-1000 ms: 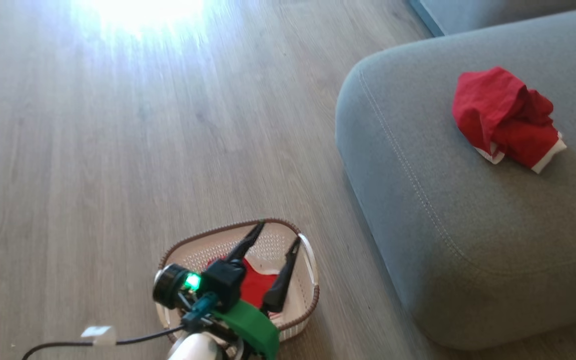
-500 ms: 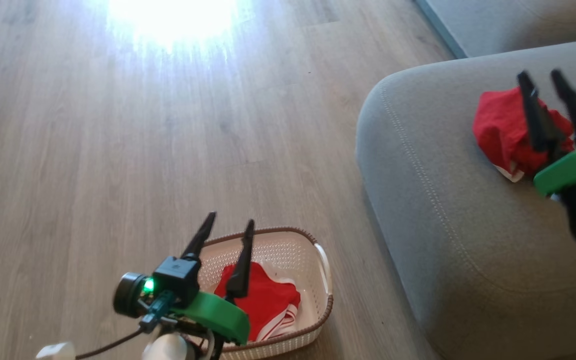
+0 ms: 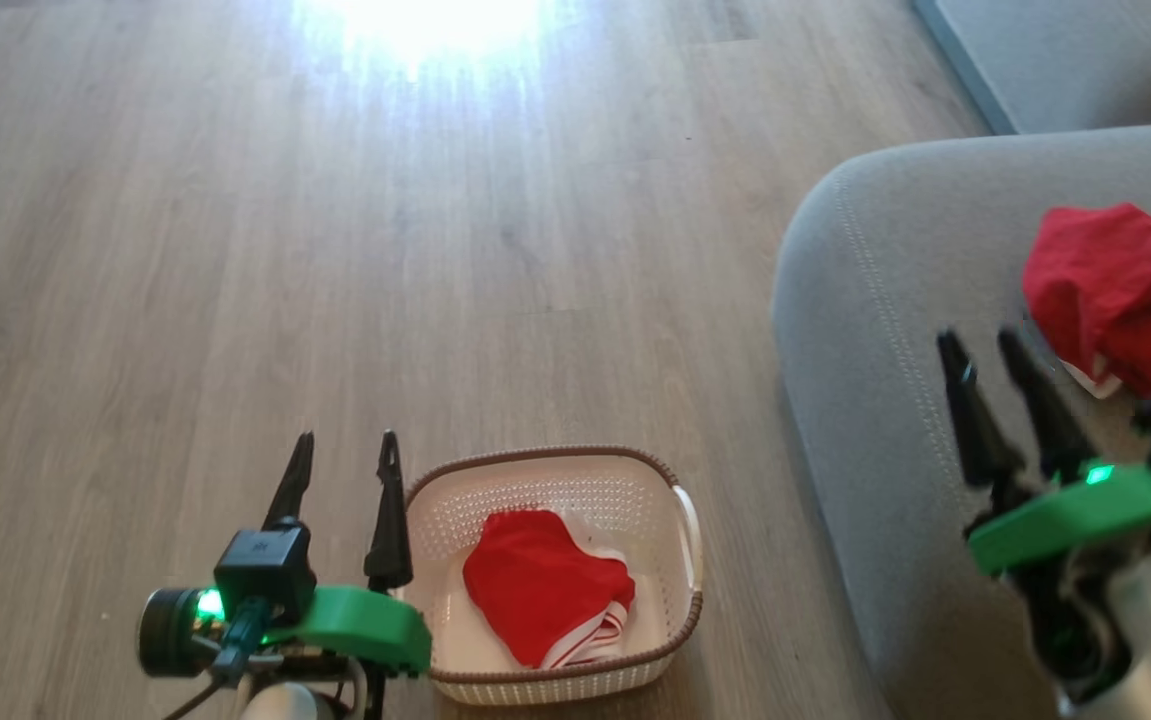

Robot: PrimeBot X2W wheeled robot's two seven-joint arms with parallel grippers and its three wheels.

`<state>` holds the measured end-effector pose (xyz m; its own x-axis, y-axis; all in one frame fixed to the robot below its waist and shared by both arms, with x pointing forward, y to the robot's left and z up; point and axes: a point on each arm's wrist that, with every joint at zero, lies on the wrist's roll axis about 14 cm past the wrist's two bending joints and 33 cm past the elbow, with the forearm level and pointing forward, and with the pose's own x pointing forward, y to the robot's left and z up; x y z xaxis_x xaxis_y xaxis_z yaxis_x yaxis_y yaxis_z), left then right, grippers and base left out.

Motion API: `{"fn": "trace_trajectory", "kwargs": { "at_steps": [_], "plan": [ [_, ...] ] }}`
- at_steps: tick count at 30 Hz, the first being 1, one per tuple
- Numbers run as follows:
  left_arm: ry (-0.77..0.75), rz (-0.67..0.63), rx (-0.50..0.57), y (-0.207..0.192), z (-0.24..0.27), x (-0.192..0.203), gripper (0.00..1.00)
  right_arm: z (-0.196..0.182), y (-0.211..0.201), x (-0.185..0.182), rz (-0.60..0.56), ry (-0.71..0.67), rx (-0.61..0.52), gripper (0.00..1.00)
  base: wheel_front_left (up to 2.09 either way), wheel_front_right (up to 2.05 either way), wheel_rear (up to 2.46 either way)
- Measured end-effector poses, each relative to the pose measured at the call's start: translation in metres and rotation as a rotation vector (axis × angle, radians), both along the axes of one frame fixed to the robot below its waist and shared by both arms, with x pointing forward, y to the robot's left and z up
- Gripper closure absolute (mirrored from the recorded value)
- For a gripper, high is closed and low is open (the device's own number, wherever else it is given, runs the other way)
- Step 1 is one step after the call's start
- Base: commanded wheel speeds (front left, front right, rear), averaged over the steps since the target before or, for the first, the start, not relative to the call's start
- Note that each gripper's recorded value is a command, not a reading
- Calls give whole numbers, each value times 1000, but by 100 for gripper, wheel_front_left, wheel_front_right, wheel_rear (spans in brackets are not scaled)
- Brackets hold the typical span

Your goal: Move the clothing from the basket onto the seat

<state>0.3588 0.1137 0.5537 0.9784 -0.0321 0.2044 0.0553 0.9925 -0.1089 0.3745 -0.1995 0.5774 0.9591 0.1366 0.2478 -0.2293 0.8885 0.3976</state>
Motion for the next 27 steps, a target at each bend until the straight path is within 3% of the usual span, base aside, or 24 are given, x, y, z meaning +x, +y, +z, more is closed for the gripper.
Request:
{"fn": "trace_trajectory", "kwargs": {
  "at_steps": [4, 15, 27],
  "plan": [
    [16, 36, 9, 12, -6, -4, 0, -19, 12, -7, 8, 42, 23, 0, 0, 0, 0],
    [120, 65, 44, 22, -42, -13, 0, -65, 37, -30, 12, 140, -63, 0, 0, 0, 0],
    [126, 55, 47, 19, -44, -12, 0, -66, 32, -33, -18, 143, -59, 0, 0, 0, 0]
  ]
}}
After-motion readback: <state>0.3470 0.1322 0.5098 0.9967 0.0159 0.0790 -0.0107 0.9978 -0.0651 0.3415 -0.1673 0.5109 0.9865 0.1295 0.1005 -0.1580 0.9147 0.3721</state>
